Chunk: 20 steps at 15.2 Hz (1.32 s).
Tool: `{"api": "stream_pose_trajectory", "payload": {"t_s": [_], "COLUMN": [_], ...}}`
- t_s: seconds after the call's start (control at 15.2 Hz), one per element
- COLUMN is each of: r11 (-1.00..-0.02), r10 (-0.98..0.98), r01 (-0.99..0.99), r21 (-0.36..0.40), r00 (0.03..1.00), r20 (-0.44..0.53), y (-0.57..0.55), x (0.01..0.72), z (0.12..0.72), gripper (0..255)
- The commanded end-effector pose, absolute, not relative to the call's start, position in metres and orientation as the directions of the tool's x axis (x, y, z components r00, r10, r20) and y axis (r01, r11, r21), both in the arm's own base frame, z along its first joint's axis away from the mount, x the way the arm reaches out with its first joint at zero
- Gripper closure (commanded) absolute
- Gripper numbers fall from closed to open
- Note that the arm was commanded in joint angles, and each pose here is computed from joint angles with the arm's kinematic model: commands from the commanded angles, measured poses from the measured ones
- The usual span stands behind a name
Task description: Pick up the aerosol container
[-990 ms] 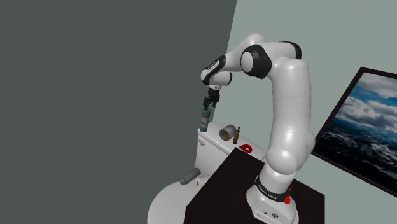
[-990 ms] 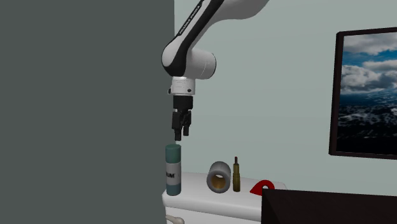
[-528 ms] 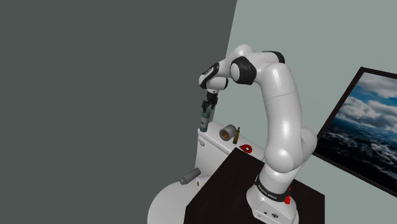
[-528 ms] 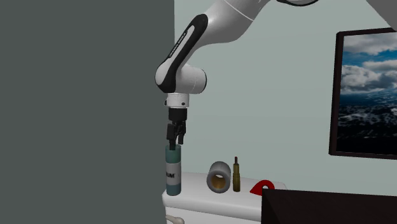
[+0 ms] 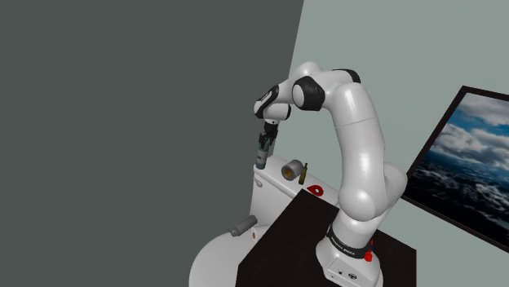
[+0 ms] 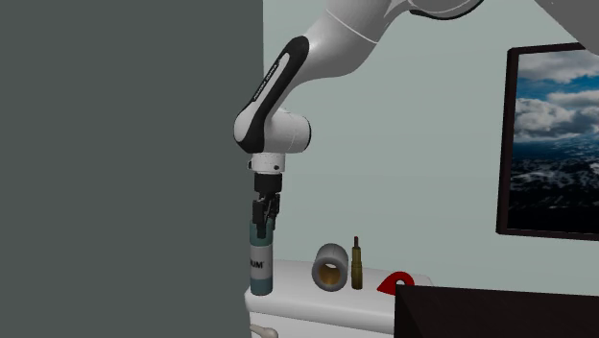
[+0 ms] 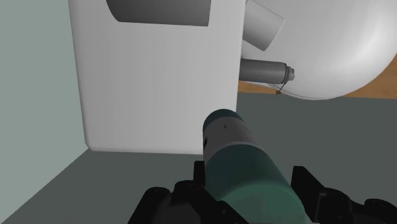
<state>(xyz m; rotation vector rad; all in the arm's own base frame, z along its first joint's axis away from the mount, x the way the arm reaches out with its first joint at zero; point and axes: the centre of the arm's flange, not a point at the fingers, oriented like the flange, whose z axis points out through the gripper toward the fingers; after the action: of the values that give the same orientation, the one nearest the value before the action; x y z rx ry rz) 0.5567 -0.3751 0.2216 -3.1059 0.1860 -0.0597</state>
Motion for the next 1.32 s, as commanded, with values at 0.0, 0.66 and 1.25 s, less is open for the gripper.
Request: {"api": "stream_pose_trajectory", "payload": {"t_s": [0.0,0.66,1.25], "r11": [-0.992,-0.992,-0.992], "r10": [-0.120,-0.120,-0.120], "r01": [-0.119,-0.119,-0.119], "r21": [-0.032,-0.032,-0.032], "r00": [0.992,0.992,0.992], "r20": [0.035,0.035,0.035], "y": [-0.375,-0.375,-0.375], "x": [0.556,0.557,0.557], "z": [0.220,0.236,0.284], "gripper": [255,255,255]}}
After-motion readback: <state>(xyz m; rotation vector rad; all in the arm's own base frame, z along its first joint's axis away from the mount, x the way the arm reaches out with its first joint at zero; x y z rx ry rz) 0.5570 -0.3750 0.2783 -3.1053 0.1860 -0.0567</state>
